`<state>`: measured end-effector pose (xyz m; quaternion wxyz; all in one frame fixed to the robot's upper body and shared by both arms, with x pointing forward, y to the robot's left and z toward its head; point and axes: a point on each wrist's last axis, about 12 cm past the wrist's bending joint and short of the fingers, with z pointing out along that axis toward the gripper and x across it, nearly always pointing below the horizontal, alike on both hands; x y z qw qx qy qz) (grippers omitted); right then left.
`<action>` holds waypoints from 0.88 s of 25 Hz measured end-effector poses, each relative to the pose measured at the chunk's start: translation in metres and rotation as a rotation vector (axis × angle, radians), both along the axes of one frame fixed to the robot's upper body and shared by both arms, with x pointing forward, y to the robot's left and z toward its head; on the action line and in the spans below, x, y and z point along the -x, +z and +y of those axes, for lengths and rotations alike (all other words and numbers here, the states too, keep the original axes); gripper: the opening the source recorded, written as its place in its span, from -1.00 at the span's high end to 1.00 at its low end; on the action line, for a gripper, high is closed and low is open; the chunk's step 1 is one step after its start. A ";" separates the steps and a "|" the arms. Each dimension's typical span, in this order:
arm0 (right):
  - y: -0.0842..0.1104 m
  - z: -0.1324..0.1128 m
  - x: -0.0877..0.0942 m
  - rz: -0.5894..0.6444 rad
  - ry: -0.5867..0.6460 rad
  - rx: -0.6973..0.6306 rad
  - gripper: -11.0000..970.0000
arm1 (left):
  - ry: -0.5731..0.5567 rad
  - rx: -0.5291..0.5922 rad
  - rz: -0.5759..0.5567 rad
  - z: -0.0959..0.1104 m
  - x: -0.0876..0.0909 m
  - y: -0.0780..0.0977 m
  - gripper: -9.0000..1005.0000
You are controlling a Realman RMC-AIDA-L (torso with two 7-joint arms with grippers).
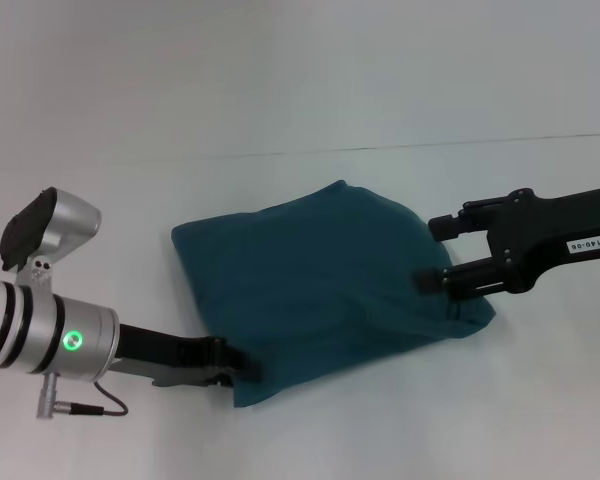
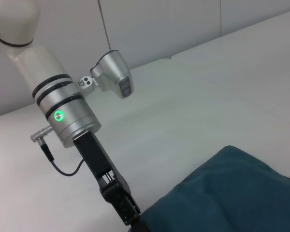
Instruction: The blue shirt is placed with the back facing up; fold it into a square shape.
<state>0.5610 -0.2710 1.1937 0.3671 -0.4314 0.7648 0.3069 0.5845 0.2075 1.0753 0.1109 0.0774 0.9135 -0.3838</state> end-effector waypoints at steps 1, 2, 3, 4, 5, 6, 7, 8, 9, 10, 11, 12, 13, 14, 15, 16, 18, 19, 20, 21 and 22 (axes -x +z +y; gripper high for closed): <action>0.000 0.000 0.000 0.000 -0.001 0.000 -0.71 | 0.001 -0.001 -0.002 0.000 0.000 -0.001 0.02; 0.000 0.000 0.000 0.000 -0.002 -0.001 -0.71 | 0.002 -0.002 -0.005 0.000 0.000 -0.001 0.10; 0.000 -0.001 0.000 0.000 -0.002 -0.001 -0.71 | 0.001 -0.003 -0.006 0.000 0.000 -0.001 0.18; 0.000 -0.001 0.000 0.000 -0.003 -0.001 -0.71 | -0.001 -0.005 -0.007 -0.001 0.000 -0.002 0.26; 0.000 -0.001 0.000 0.000 -0.003 -0.001 -0.71 | -0.001 -0.005 -0.007 -0.001 0.000 -0.002 0.34; 0.000 -0.001 0.000 0.000 -0.004 -0.002 -0.71 | -0.004 -0.007 -0.009 -0.001 0.000 -0.002 0.42; 0.000 -0.001 0.000 0.000 -0.004 -0.002 -0.71 | -0.009 -0.008 -0.011 -0.001 0.001 -0.002 0.49; 0.000 -0.001 0.000 0.000 -0.004 -0.002 -0.71 | -0.015 -0.008 -0.013 -0.001 0.001 -0.002 0.57; 0.000 -0.001 0.000 0.000 -0.005 -0.002 -0.71 | -0.020 -0.008 -0.014 -0.001 0.001 -0.002 0.64; 0.000 -0.001 0.000 -0.001 -0.006 -0.002 -0.71 | -0.025 -0.009 -0.014 0.001 0.002 -0.001 0.70; 0.000 -0.001 0.000 -0.002 -0.008 -0.003 -0.71 | -0.028 -0.010 -0.013 0.003 0.002 -0.001 0.76; 0.000 -0.002 0.000 -0.003 -0.010 -0.004 -0.71 | -0.029 -0.013 -0.013 0.006 0.002 0.001 0.83; 0.001 -0.003 0.000 -0.004 -0.014 -0.006 -0.71 | -0.029 -0.014 -0.013 0.010 0.001 0.002 0.89; 0.001 -0.004 0.000 -0.005 -0.018 -0.008 -0.71 | -0.029 -0.019 -0.012 0.018 0.001 0.004 0.89; 0.001 -0.004 0.000 -0.005 -0.022 -0.010 -0.71 | -0.029 -0.019 -0.012 0.018 0.001 0.004 0.89; 0.001 -0.005 0.000 -0.005 -0.025 -0.013 -0.71 | -0.032 -0.026 -0.014 0.024 0.001 0.007 0.89; 0.000 -0.006 0.001 -0.004 -0.028 -0.016 -0.71 | -0.035 -0.045 -0.019 0.034 0.000 0.011 0.89; 0.000 -0.006 0.001 -0.005 -0.029 -0.017 -0.71 | -0.035 -0.055 -0.021 0.039 -0.001 0.013 0.89; 0.000 -0.006 0.002 -0.006 -0.029 -0.018 -0.70 | -0.034 -0.070 -0.023 0.044 -0.001 0.015 0.89; 0.001 -0.006 0.002 -0.007 -0.029 -0.018 -0.70 | -0.030 -0.105 -0.027 0.054 -0.003 0.018 0.89; 0.001 -0.006 0.002 -0.007 -0.030 -0.019 -0.70 | -0.028 -0.125 -0.030 0.058 -0.004 0.020 0.89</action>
